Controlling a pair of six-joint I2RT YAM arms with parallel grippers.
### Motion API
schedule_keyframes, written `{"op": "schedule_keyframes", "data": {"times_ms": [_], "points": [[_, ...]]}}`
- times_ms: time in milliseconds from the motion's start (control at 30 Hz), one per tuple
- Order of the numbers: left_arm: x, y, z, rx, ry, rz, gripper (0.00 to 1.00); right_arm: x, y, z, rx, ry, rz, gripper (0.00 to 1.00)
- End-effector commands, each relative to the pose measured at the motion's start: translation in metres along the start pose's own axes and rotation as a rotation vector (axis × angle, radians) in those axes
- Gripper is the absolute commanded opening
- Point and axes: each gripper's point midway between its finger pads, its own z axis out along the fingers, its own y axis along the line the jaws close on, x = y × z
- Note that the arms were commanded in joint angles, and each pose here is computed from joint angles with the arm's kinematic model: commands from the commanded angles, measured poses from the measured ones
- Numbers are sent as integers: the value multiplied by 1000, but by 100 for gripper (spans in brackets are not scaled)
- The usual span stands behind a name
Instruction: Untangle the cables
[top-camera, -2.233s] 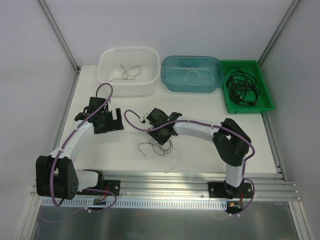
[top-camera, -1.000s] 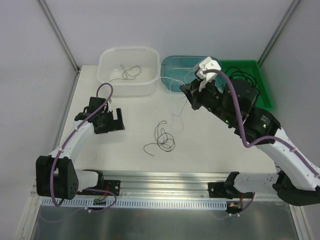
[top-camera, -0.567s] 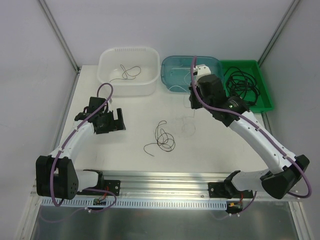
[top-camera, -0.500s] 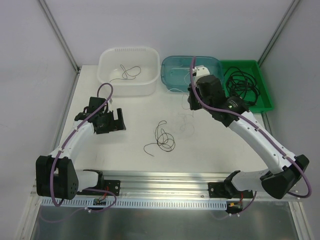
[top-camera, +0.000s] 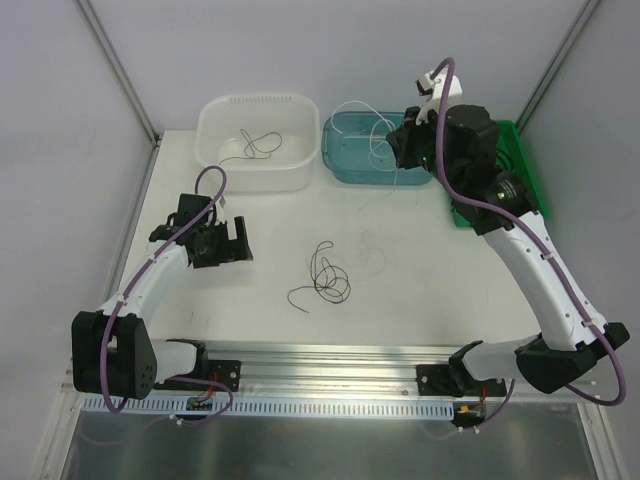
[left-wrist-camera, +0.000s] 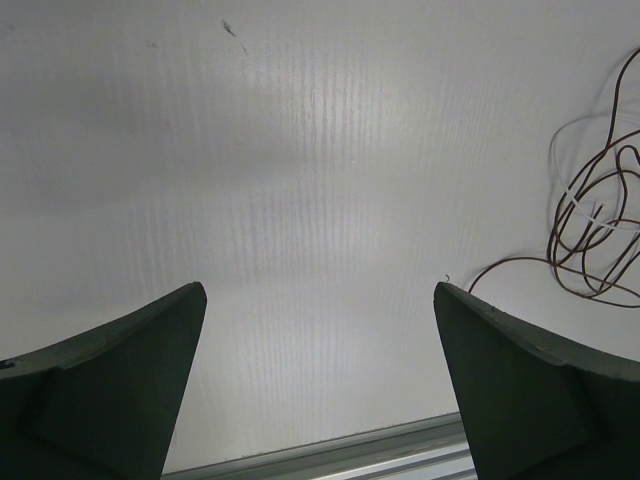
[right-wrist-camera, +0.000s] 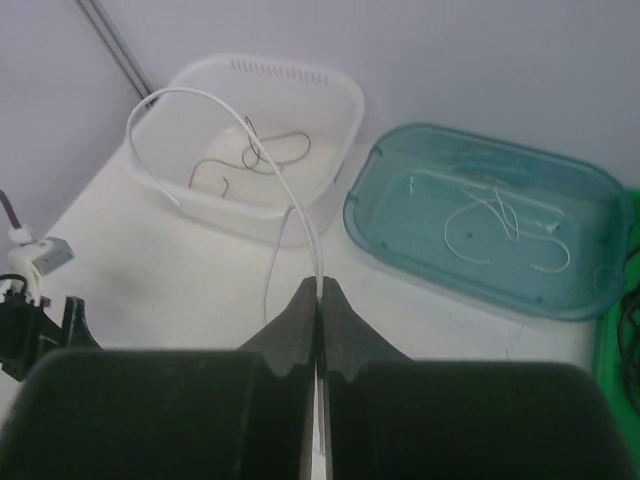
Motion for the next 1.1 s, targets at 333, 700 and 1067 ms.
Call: {"op": "schedule_keyframes", "data": {"times_ms": [333, 700, 1067], "points": [[-1, -7, -2, 51, -7, 3, 99, -105, -21, 32, -8, -359, -112, 1], [2, -8, 0, 58, 7, 0, 99, -66, -89, 147, 70, -248, -112, 1], [6, -11, 5, 79, 44, -5, 99, 60, -160, 238, 139, -2, -23, 3]]}}
